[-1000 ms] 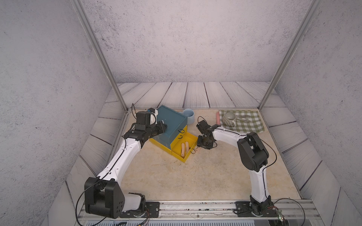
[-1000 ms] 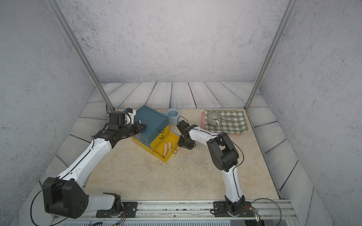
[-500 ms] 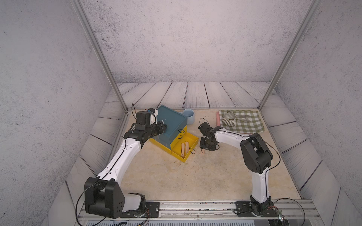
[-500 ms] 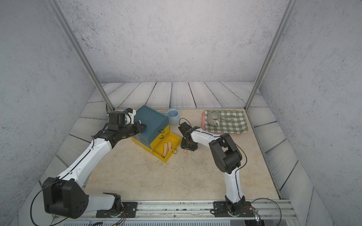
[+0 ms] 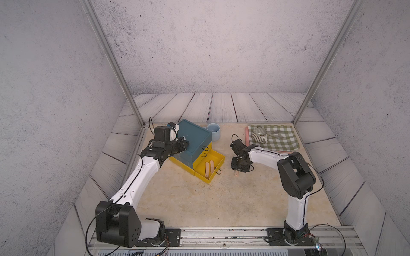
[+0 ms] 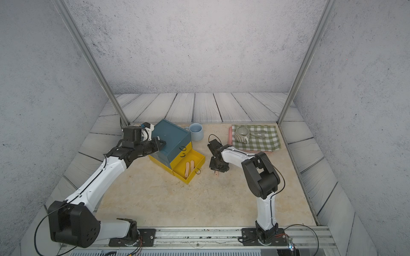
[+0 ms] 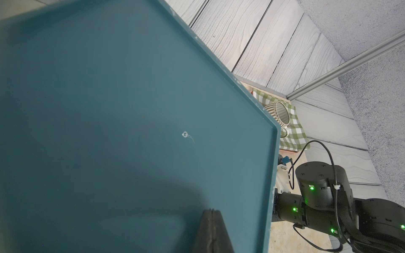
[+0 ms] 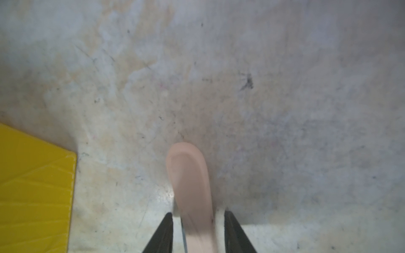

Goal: Place the fruit knives into the drawer by color
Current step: Pick up the fruit knife from the center of the board.

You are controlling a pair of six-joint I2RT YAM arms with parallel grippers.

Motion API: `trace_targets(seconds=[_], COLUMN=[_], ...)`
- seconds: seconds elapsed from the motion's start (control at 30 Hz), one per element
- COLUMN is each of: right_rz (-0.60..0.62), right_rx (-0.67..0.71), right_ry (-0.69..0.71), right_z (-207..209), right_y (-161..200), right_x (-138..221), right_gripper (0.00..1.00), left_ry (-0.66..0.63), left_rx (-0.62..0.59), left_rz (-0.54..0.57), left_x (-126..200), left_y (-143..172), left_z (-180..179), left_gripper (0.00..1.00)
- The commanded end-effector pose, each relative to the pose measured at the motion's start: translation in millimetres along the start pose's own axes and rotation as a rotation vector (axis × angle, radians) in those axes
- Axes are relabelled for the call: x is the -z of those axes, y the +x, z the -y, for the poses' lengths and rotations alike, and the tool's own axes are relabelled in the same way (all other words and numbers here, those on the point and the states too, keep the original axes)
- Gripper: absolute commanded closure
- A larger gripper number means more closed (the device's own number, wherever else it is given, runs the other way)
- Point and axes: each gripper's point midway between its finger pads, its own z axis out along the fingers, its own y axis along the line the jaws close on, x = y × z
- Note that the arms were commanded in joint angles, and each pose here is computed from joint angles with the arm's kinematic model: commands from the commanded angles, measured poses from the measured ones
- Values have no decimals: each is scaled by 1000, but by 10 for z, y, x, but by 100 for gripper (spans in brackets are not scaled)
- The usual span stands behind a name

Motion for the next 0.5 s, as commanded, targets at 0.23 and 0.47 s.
trace_targets(seconds=[0.23,0.47], right_rz=[-161,-192], right_rx=[39,95], right_ry=[125,183], right_z=[345,433], right_y=[376,414], right_x=[-246,-262], right_gripper=[62,62], left_ry=[-109,-110], left_rx=[75,76], left_rz=[-150,-151], left_x=[-53,-60], left_y=[432,430], left_z=[-322,-325], left_gripper=[100,100])
